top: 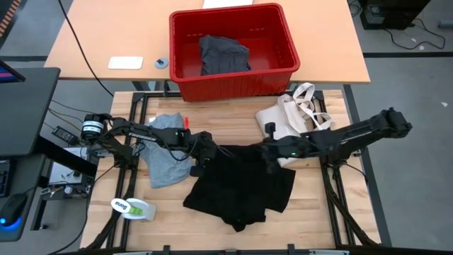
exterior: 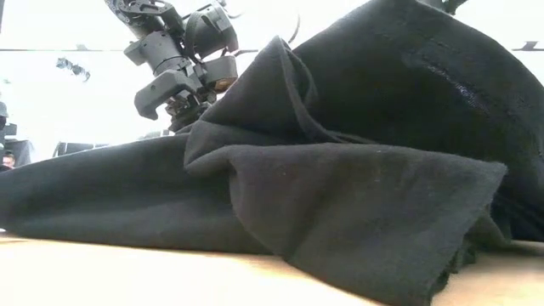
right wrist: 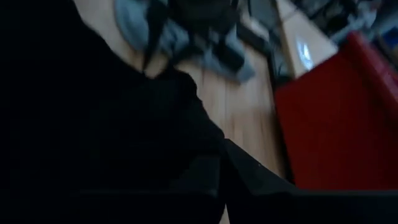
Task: Fold Laundry from Bin
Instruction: Fold the black shirt
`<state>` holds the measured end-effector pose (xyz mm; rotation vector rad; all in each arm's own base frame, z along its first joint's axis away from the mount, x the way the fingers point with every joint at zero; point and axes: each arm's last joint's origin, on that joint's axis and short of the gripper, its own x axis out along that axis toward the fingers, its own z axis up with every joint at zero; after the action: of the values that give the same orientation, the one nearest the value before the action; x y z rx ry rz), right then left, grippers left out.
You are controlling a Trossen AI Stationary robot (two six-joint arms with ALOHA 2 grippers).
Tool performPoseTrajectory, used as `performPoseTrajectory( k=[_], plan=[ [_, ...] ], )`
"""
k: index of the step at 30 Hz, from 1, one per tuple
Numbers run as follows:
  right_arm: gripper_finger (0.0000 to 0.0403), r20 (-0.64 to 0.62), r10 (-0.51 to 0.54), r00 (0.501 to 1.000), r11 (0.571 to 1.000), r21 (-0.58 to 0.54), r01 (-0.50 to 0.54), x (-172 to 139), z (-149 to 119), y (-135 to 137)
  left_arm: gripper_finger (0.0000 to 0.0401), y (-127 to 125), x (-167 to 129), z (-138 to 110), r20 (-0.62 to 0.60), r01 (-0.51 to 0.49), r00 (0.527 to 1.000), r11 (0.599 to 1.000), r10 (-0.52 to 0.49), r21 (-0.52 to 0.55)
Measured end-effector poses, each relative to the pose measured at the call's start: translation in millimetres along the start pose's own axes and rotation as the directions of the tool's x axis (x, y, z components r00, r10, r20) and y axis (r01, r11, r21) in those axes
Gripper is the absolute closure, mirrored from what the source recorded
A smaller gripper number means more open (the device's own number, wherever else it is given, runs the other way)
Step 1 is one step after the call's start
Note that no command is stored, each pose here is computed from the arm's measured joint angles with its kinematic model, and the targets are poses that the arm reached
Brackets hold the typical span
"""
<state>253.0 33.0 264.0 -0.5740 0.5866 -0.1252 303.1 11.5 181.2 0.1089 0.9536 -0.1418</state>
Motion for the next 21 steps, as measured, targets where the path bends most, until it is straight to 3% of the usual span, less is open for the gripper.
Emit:
performPoseTrajectory(
  k=[5, 9, 12, 18, 21],
  plan=[
    [0.0391, 0.136, 0.017, 0.991, 0.999, 0.043, -0.023, -24.5, 12.6, -0.4, 0.0299, -0.1, -7.3, 3.1, 0.031, -0.006, 1.000, 1.000, 0.006, 0.017],
    [0.0391, 0.190, 0.008, 0.982, 0.977, 0.210, -0.049, -32.0, 17.0, -2.9, 0.0299, -3.1, -19.3, 8.3, 0.084, -0.011, 0.996, 0.999, 0.008, 0.036],
    [0.0391, 0.152, 0.011, 0.988, 0.950, 0.306, -0.058, -28.9, 12.9, -4.1, 0.0299, -8.9, -29.6, 14.0, 0.140, -0.013, 0.990, 0.998, 0.004, 0.065],
    [0.0391, 0.049, 0.055, 0.997, 0.947, 0.313, -0.068, -13.3, 5.1, 6.7, 0.0299, -17.8, -41.7, 29.3, 0.293, -0.033, 0.956, 0.994, 0.000, 0.108],
    [0.0391, -0.002, 0.072, 0.997, 0.954, 0.292, -0.068, -1.7, 1.6, 14.1, 0.0299, -19.8, -41.9, 31.0, 0.308, -0.034, 0.951, 0.992, -0.004, 0.119]
  ],
)
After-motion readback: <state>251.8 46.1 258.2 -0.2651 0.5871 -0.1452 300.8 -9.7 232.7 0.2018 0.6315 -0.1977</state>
